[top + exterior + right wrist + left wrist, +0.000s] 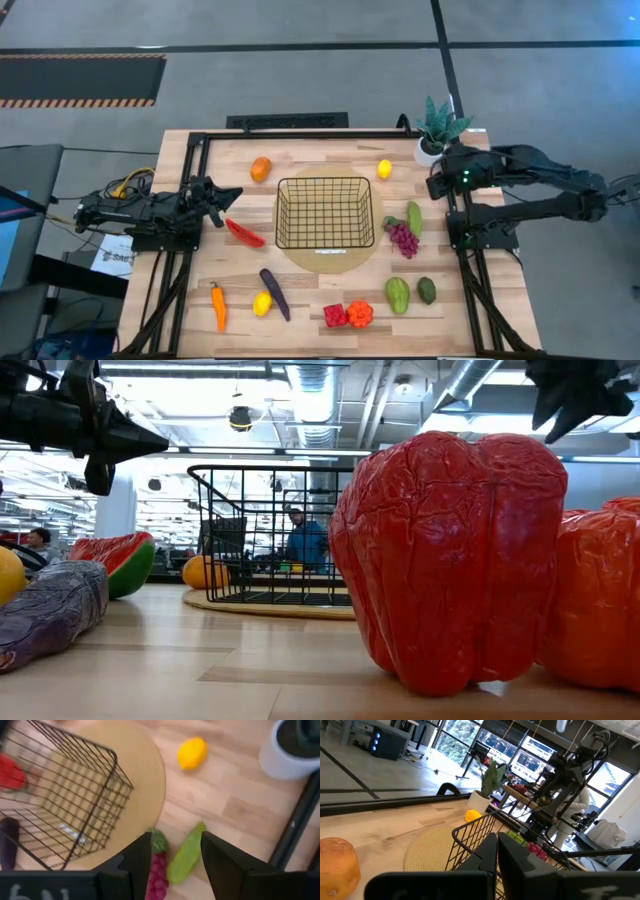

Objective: Build produce basket
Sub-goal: Put the green cucumber into the wire basket

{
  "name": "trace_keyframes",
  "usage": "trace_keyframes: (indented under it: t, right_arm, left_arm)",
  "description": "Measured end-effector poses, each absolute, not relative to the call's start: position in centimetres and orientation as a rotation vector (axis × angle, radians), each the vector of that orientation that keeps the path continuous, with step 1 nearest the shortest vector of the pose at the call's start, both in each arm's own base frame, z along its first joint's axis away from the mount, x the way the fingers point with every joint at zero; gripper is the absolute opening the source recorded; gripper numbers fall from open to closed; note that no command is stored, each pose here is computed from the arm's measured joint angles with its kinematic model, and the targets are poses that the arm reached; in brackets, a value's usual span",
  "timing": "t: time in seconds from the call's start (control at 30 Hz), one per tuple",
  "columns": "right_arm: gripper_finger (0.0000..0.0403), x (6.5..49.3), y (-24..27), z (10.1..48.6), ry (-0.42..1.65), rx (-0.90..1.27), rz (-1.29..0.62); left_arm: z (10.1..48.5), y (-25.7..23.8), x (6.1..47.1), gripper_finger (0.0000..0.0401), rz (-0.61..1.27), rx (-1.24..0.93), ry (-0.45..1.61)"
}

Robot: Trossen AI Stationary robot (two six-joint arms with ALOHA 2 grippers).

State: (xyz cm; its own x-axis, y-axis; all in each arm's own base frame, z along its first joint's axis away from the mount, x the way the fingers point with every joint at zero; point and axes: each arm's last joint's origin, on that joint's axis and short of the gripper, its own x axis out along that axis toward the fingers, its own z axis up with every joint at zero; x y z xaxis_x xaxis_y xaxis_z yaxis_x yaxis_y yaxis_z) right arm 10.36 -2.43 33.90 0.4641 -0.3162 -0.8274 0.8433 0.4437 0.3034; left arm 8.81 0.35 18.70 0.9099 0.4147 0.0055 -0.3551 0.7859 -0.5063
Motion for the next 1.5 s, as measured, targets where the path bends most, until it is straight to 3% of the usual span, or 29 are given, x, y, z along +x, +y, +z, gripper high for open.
trace_keyframes:
  t: [0.7,1.07,1.5]
  right_arm:
    - [0.0194,17.0,-0.8,28.7,1.332,0.818,-1.006]
    - [0.0197,18.8,0.0,24.9,1.297,0.849,-1.054]
    - [0.0198,16.4,-0.1,19.5,1.188,0.979,-1.111]
  left_arm:
    - [18.7,0.3,8.8,0.0000,0.416,-0.521,-0.116]
    - [18.7,0.2,8.9,0.0000,0.362,-0.523,-0.103]
    - [18.8,0.2,8.9,0.0000,0.353,-0.520,-0.109]
